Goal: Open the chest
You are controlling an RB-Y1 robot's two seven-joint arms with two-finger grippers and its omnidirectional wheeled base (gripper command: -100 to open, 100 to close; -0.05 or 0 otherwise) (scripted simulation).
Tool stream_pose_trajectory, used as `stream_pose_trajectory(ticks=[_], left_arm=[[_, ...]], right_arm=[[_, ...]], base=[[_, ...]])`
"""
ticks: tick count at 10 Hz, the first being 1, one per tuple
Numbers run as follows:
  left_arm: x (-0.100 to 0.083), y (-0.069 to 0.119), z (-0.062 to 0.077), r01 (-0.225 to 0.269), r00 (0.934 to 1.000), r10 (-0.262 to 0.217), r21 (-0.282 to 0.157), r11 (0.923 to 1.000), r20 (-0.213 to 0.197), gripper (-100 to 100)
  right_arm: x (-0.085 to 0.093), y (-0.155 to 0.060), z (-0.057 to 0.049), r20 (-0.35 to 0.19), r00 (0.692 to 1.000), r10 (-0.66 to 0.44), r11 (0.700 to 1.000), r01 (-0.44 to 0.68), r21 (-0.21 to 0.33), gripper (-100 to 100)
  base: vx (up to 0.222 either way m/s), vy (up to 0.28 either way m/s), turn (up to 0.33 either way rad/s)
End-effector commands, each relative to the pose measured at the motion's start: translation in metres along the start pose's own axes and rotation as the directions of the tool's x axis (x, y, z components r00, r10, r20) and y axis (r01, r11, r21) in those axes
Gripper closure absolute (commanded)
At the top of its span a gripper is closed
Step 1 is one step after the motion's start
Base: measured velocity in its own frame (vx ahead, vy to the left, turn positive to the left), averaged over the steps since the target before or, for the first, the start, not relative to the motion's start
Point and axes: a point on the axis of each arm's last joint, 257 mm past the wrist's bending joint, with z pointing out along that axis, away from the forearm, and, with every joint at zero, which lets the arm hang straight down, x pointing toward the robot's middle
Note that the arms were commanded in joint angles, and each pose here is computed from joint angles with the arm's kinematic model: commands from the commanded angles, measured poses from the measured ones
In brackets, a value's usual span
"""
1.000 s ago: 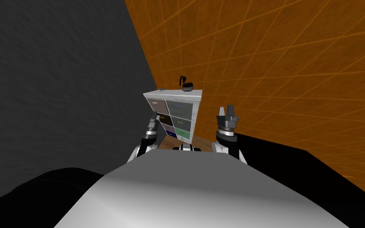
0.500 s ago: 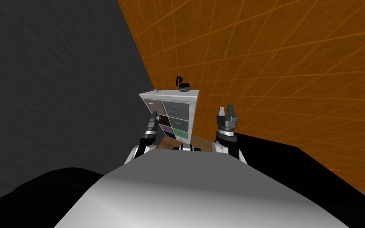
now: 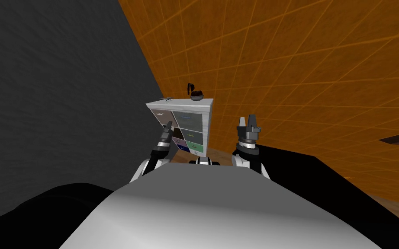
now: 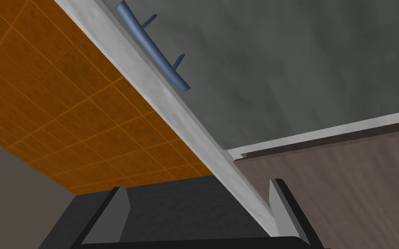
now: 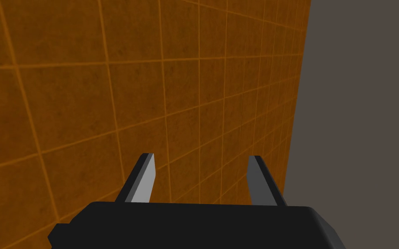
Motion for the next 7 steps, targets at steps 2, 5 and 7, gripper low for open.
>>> stream_pose_trajectory(ticks=[2, 5, 7], left_arm=[[0.004, 0.013, -0.003, -0.023, 0.9990, 0.020, -0.067, 0.9975, -0.040, -100], [0.006, 0.026, -0.007, -0.039, 0.9974, 0.031, -0.123, 0.9916, -0.065, -100], [0.006, 0.033, -0.010, -0.051, 0.9961, 0.038, -0.159, 0.9860, -0.079, -100]], right_arm=[[0.000, 0.000, 0.000, 0.000, 1.000, 0.000, 1.000, 0.000, 0.000, 0], [0.000, 0.000, 0.000, 0.000, 1.000, 0.000, 1.000, 0.000, 0.000, 0], [0.000, 0.000, 0.000, 0.000, 1.000, 0.000, 1.000, 0.000, 0.000, 0]], base=[[0.028, -0.057, -0.090], [0.026, -0.052, -0.061], [0.020, -0.046, -0.077]])
